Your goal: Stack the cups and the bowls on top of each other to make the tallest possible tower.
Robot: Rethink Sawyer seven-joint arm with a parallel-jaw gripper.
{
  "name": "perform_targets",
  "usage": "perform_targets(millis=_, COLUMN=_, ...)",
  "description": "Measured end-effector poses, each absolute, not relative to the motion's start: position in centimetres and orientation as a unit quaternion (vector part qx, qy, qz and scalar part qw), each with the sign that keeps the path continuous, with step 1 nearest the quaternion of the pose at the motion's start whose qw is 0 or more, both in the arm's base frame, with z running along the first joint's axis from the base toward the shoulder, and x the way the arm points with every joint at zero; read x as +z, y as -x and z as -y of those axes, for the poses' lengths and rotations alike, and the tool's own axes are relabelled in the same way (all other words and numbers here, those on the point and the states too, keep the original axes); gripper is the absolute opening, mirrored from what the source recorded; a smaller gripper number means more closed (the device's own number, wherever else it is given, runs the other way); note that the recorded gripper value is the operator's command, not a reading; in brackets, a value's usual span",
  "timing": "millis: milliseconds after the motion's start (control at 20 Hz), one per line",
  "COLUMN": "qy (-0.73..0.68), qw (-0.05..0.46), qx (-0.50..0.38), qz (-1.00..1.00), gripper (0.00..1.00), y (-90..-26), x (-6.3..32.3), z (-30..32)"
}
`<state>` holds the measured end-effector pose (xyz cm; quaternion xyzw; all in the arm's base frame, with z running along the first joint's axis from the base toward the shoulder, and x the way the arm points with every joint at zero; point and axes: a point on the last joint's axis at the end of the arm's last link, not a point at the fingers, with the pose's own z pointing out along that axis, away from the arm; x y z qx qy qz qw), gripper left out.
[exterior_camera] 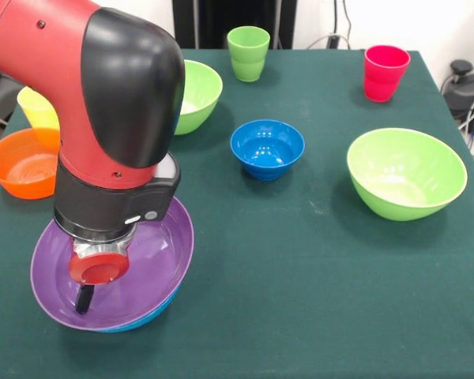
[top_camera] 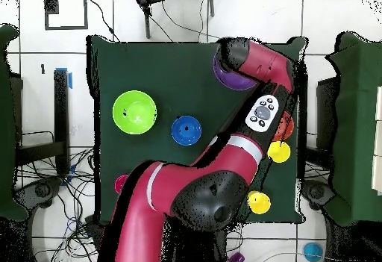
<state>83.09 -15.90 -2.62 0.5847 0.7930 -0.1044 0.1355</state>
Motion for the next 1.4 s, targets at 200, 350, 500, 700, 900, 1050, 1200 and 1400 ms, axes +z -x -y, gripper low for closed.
perform_targets(millis=200, qy=-0.58, qw=0.139, qx=-0.106, qz=-0.796, gripper=1.0, y=-83.4, x=-2.6, z=15.7)
perform_targets(millis=350, qy=-0.576, qw=0.142, qx=-0.108, qz=-0.798, gripper=1.0, y=-83.6, x=-2.7, z=15.6)
perform_targets(millis=500, qy=-0.574, qw=0.143, qx=-0.11, qz=-0.799, gripper=1.0, y=-83.7, x=-2.7, z=15.6)
perform_targets(millis=700, qy=-0.568, qw=0.147, qx=-0.11, qz=-0.802, gripper=1.0, y=-84.1, x=-2.9, z=15.2)
perform_targets(millis=900, qy=-0.565, qw=0.151, qx=-0.107, qz=-0.804, gripper=1.0, y=-84.5, x=-2.9, z=14.8)
perform_targets(millis=1050, qy=-0.561, qw=0.154, qx=-0.101, qz=-0.807, gripper=1.0, y=-85.1, x=-2.8, z=14.2)
perform_targets(millis=1200, qy=-0.558, qw=0.157, qx=-0.095, qz=-0.809, gripper=1.0, y=-85.6, x=-2.8, z=13.7)
perform_targets(millis=1400, qy=-0.555, qw=0.161, qx=-0.086, qz=-0.812, gripper=1.0, y=-86.3, x=-2.9, z=13.0)
